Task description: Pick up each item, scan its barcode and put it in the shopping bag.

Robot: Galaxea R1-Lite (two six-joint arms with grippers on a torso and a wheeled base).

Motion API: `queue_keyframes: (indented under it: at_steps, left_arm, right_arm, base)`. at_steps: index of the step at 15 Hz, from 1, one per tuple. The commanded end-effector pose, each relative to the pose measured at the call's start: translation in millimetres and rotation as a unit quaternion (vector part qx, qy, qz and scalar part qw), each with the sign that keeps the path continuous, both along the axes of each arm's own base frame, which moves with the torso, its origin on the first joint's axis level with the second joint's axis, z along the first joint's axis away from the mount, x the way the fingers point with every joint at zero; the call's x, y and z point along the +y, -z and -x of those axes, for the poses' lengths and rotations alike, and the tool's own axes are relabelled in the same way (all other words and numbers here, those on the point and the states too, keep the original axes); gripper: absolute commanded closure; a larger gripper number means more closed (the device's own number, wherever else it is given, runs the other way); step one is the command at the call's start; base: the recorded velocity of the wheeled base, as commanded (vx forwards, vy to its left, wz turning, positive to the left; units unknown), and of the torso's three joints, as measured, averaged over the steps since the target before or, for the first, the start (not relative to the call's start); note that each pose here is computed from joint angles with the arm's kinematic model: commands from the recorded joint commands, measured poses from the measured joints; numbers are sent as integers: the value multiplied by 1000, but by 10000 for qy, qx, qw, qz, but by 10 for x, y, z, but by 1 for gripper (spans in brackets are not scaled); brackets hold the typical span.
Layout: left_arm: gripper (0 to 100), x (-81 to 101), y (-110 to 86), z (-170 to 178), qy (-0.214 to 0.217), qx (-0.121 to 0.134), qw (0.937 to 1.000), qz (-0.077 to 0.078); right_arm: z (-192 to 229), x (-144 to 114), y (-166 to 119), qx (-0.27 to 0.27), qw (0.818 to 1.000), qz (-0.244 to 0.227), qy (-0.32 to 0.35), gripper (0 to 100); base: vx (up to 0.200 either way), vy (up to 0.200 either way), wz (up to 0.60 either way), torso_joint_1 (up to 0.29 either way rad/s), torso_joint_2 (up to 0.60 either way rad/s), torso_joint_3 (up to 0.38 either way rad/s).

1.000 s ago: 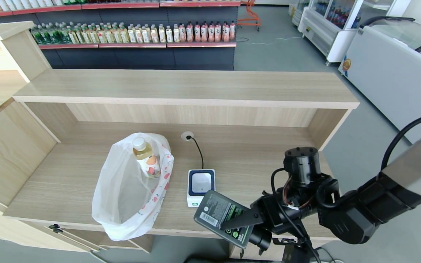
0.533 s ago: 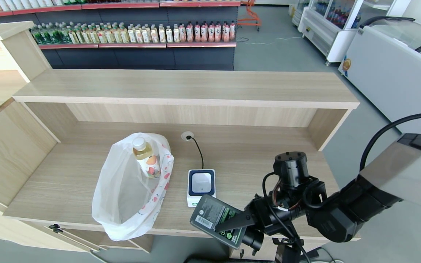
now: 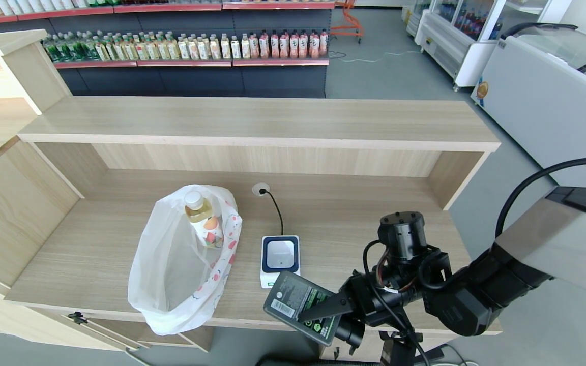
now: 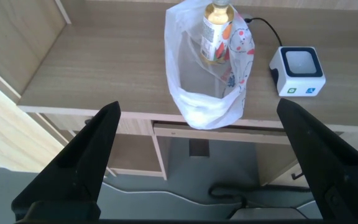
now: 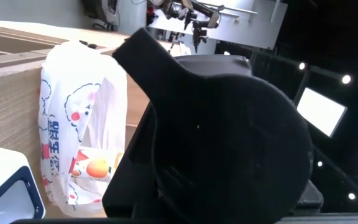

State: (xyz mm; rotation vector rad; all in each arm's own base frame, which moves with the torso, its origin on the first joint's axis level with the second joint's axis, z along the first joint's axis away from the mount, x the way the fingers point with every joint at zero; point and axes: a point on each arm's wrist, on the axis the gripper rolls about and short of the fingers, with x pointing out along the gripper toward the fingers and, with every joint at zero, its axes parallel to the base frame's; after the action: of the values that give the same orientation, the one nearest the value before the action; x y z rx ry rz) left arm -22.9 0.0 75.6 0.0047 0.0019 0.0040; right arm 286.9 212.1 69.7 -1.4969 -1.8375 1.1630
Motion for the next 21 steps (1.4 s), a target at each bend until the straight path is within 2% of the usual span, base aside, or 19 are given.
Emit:
queue_keyframes:
  at_steps: [1, 10, 11, 13, 15, 16, 17, 18, 19, 21]
  left_arm:
    - [0, 0, 0, 0, -3, -2, 10000, 0]
    - [0, 0, 0, 0, -3, -2, 10000, 0]
    - [0, 0, 0, 0, -3, -2, 10000, 0]
    - [0, 0, 0, 0, -3, -2, 10000, 0]
    - [0, 0, 0, 0, -3, -2, 10000, 0]
    - [0, 0, 0, 0, -3, -2, 10000, 0]
    - [0, 0, 0, 0, -3, -2, 10000, 0]
    - [0, 0, 0, 0, -3, -2, 10000, 0]
    - [0, 0, 0, 0, -3, -2, 10000, 0]
    - [0, 0, 0, 0, -3, -2, 10000, 0]
  right_arm:
    - [2, -1, -17, -17, 10000, -13, -1, 100]
    - [68, -51, -79, -24, 10000, -17, 15, 100]
    - [136, -119, -180, 7, 10000, -34, 60, 100]
    - [352, -360, -599, 115, 9993, -137, 342, 100]
    - [608, -661, -1061, 876, 9904, -171, 1059, 100]
    - [715, -804, -1214, 1418, 9751, -230, 1690, 100]
    - [775, -922, -1341, 1905, 9468, -433, 2558, 100]
    - [852, -1007, -1496, 2423, 9037, -870, 3421, 100]
    - [919, -1104, -1593, 2717, 8636, -1335, 4031, 100]
    - [1013, -1296, -1428, 3539, 8134, -1410, 4395, 100]
  base:
    - [0, 0, 0, 0, 0, 0]
    - [0, 0, 0, 0, 0, 0]
    - [0, 0, 0, 0, 0, 0]
    - [0, 0, 0, 0, 0, 0]
    - [0, 0, 0, 0, 0, 0]
    - [0, 0, 0, 0, 0, 0]
    - [0, 0, 0, 0, 0, 0]
    - [0, 0, 0, 0, 0, 0]
    - [0, 0, 0, 0, 0, 0]
    - [0, 0, 0, 0, 0, 0]
